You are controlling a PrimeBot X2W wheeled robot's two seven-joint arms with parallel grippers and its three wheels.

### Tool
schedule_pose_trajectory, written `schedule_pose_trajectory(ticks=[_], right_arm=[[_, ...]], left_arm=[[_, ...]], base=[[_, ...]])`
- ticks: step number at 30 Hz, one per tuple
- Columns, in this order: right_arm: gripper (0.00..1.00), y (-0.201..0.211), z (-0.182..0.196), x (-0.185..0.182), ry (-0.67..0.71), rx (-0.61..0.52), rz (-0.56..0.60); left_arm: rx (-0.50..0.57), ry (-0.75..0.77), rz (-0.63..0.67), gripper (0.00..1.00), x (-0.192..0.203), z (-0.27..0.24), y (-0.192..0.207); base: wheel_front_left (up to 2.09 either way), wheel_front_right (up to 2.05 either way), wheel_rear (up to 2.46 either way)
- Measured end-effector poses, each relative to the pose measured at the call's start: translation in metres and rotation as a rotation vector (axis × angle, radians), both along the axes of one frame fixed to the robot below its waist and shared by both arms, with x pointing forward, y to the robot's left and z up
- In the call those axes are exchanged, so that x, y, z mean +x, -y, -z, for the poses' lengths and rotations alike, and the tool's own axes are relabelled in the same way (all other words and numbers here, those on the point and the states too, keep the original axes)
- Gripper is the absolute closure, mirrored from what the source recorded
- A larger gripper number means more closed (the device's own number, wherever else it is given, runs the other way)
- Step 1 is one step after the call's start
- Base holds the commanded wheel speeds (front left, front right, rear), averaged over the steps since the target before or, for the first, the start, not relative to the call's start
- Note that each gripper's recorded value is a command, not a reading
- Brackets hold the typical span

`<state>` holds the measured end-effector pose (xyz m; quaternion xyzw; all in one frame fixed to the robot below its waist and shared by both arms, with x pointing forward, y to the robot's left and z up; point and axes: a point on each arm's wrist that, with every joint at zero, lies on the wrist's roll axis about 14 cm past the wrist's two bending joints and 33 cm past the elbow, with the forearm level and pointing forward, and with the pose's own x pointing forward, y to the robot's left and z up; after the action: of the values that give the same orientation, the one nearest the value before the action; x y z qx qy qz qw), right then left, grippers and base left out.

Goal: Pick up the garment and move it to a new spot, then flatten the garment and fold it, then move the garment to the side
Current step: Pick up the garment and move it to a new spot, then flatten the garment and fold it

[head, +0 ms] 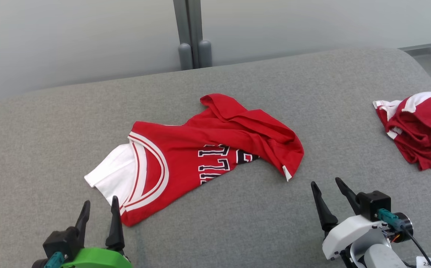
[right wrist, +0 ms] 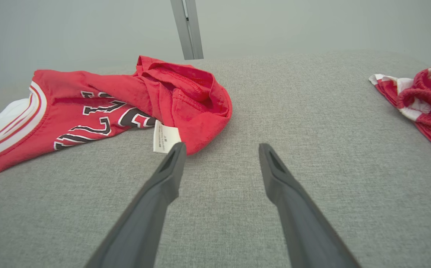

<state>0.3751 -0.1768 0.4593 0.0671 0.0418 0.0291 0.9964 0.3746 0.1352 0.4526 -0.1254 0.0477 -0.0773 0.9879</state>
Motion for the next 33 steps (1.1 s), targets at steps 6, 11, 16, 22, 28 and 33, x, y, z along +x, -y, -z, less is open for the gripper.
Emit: schedule_pose_trajectory(ticks=[6,11,16,22,28,33], right_arm=[[0.00,-0.006,0.001,0.003,-0.002,-0.014,-0.023],[0.00,-0.023,-0.005,0.016,0.015,-0.029,-0.079],[0.00,-0.060,-0.014,0.036,0.045,-0.044,-0.192],[0.00,-0.136,-0.022,0.053,0.074,-0.065,-0.426],[0.00,-0.206,-0.017,0.061,0.060,-0.113,-0.651],[0.00,-0.230,0.007,0.066,-0.018,-0.159,-0.738]], left_arm=[[-0.016,-0.005,0.004,0.00,-0.003,0.001,0.003],[-0.027,-0.005,0.006,0.00,-0.001,0.001,0.004],[-0.038,-0.003,-0.007,0.00,0.002,0.000,0.001],[-0.039,-0.019,-0.049,0.00,0.001,0.005,-0.012],[-0.036,-0.051,-0.113,0.00,-0.009,0.014,-0.033],[-0.036,-0.078,-0.166,0.00,-0.019,0.021,-0.049]], base=[[0.00,0.00,0.00],[0.00,0.00,0.00],[0.00,0.00,0.00],[0.00,0.00,0.00],[0.00,0.00,0.00],[0.00,0.00,0.00]])
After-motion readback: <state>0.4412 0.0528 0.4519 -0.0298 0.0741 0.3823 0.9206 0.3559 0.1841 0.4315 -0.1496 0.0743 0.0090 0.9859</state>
